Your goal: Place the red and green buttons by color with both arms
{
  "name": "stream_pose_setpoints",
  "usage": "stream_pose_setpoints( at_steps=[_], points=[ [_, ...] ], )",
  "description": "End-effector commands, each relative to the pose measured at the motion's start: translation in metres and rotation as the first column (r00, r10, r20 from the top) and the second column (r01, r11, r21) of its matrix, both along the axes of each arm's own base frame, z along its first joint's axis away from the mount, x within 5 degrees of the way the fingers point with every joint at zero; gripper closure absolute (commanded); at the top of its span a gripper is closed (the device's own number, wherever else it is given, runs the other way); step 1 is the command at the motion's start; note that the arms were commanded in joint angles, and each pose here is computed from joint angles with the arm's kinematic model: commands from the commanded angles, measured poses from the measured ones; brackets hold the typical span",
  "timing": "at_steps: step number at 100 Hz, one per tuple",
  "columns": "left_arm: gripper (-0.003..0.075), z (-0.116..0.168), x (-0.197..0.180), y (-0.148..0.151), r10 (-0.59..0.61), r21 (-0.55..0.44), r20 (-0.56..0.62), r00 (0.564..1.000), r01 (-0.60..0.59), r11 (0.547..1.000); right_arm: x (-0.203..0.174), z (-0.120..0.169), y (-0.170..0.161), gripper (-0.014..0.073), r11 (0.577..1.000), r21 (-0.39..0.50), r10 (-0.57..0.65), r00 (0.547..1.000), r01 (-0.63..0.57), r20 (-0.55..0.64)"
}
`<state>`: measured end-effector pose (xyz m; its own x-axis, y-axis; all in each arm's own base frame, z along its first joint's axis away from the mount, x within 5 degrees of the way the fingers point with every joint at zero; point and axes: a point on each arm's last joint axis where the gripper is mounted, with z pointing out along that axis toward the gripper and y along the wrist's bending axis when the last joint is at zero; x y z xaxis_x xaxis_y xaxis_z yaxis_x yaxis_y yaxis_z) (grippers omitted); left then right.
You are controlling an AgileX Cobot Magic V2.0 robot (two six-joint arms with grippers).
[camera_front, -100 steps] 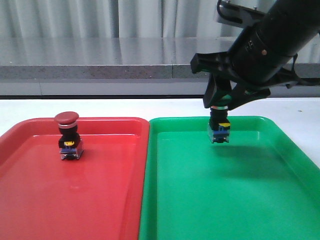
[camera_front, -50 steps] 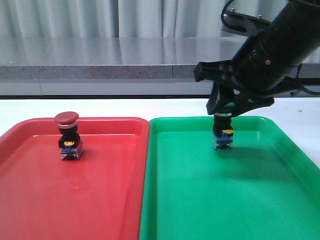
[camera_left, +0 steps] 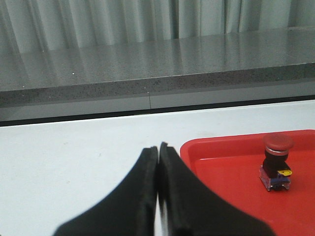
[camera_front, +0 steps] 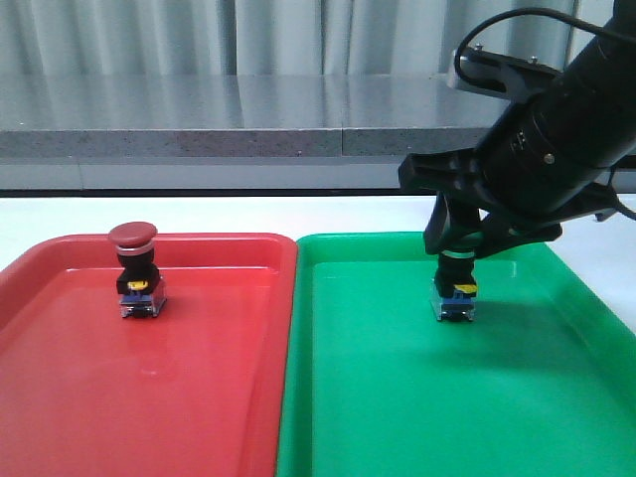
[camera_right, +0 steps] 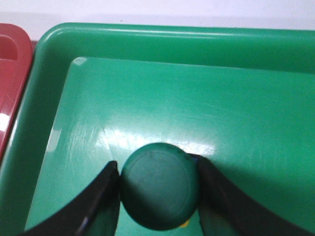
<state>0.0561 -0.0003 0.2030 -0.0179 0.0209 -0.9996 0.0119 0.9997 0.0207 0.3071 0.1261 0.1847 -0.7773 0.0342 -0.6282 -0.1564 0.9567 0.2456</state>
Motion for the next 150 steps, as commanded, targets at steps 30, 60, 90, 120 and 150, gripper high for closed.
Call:
stream_pose_setpoints(
  at_steps=[30,60,90,120,150],
  points=[
    [0.0739,0.001,-0.002,-0.001,-0.006,-0.011,0.091,0.996,0.007,1.000,0.002,0.019,-0.001,0.0126,0.999,0.031,-0.019,0.996,0.017,0.083],
    [0.0739,0.001,-0.002,-0.001,-0.006,-0.011,0.091,0.996,0.007,1.000,0.003,0.023,-0.001,-0.0024,0.999,0.038,-0.023,0.995,0.019,0.099],
    [0.0739,0.001,-0.002,-0.001,-0.006,-0.011,0.091,0.996,0.007,1.000,0.004,0.069,-0.001,-0.0024,0.996,0.086,-0.025,0.973,0.006,0.228],
    [0.0739,0.001,-0.002,-0.001,-0.006,-0.011,0.091,0.996,0.007,1.000,-0.029,0.146,-0.026,-0.0019,0.999,0.041,0.009,0.875,-0.033,0.484],
    [0.0739,0.001,-0.002,-0.001,-0.006,-0.011,0.091,0.996,0.007,1.000,-0.090,0.194,-0.075,-0.0019,0.997,-0.064,0.007,0.796,0.041,0.606]
  ],
)
